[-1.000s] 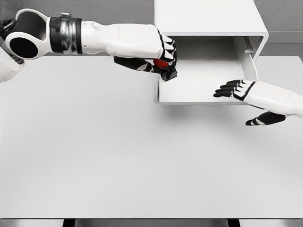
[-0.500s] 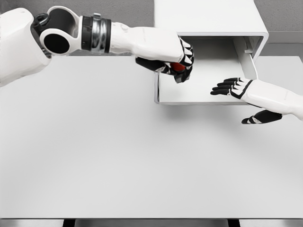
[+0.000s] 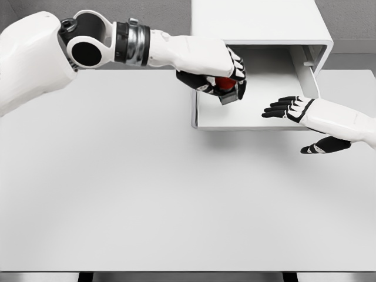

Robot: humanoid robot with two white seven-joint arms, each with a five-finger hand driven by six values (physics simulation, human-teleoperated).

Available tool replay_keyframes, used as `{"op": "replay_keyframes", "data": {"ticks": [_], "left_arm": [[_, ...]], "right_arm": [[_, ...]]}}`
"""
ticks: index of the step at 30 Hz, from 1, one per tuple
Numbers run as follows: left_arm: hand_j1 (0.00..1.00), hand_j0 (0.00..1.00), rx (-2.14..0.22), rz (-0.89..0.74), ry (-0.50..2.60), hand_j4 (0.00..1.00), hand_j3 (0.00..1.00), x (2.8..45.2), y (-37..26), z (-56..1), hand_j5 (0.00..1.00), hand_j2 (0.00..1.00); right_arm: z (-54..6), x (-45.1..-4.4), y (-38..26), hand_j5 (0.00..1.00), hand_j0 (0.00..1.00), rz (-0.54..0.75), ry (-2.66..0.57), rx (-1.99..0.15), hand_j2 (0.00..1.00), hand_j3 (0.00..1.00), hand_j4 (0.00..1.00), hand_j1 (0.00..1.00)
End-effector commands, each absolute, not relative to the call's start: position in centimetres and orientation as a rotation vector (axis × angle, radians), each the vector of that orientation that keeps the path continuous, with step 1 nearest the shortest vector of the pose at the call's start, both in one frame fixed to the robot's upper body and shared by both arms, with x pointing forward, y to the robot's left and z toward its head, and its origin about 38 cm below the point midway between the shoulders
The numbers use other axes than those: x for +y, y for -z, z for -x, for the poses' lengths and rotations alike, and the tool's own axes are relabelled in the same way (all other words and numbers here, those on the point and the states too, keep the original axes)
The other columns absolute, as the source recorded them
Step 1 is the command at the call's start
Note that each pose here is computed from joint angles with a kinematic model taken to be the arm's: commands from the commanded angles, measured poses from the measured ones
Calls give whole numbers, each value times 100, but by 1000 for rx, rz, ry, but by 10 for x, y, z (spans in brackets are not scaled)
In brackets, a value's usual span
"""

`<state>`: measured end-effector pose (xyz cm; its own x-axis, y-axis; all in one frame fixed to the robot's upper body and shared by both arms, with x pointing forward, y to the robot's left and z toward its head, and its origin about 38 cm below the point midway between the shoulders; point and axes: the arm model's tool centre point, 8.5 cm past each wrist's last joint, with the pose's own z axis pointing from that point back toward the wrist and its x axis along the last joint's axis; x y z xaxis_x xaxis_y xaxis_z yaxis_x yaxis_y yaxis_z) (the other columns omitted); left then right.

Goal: Slide open multi-storey tabletop storage cabinets and put open load switch and slide close multi-storey tabletop storage cabinets

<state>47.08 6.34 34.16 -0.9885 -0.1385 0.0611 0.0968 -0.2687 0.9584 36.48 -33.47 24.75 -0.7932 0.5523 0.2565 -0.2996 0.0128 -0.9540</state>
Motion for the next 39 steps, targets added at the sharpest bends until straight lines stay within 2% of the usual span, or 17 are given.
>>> {"op": "replay_keyframes", "data": {"ticks": [1,3,8,13,15,18,21,25,29,32,39], "left_arm": [[96,96,-1805,-53,2382,96,96,64,-343,-472,96,96],[100,100,-1809,-54,2378,100,100,64,-344,-472,100,100],[100,100,-1848,-39,2365,100,100,63,-351,-467,100,100],[100,100,-2006,-35,2378,100,100,82,-389,-427,100,100],[100,100,-2015,-97,2343,100,100,118,-401,-419,100,100],[100,100,-2054,-185,2131,100,100,190,-406,-417,100,100],[100,100,-1942,-264,1949,100,100,268,-368,-418,100,100],[100,100,-1803,-256,1834,100,100,309,-318,-428,100,100],[100,100,-1755,-213,1808,100,100,314,-291,-427,100,100],[100,100,-1740,-145,1789,100,100,294,-246,-427,100,100],[100,100,-1755,-147,1721,100,100,305,-235,-419,100,100]], "right_arm": [[-365,-335,-248,100,100,259,-1834,-1702,100,100,100,100],[-365,-335,-248,100,100,258,-1833,-1703,100,100,100,100],[-365,-335,-248,100,100,257,-1832,-1704,100,100,100,100],[-365,-332,-247,100,100,250,-1826,-1715,100,100,100,100],[-365,-332,-247,100,100,250,-1826,-1715,100,100,100,100],[-366,-332,-249,100,100,254,-1820,-1724,100,100,100,100],[-367,-327,-246,100,100,243,-1803,-1746,100,100,100,100],[-369,-317,-243,100,100,218,-1798,-1770,100,100,100,100],[-373,-321,-241,100,100,232,-1785,-1762,100,100,100,100],[-377,-318,-243,100,100,236,-1780,-1778,100,100,100,100],[-386,-315,-248,100,100,263,-1774,-1799,100,100,100,100]]}}
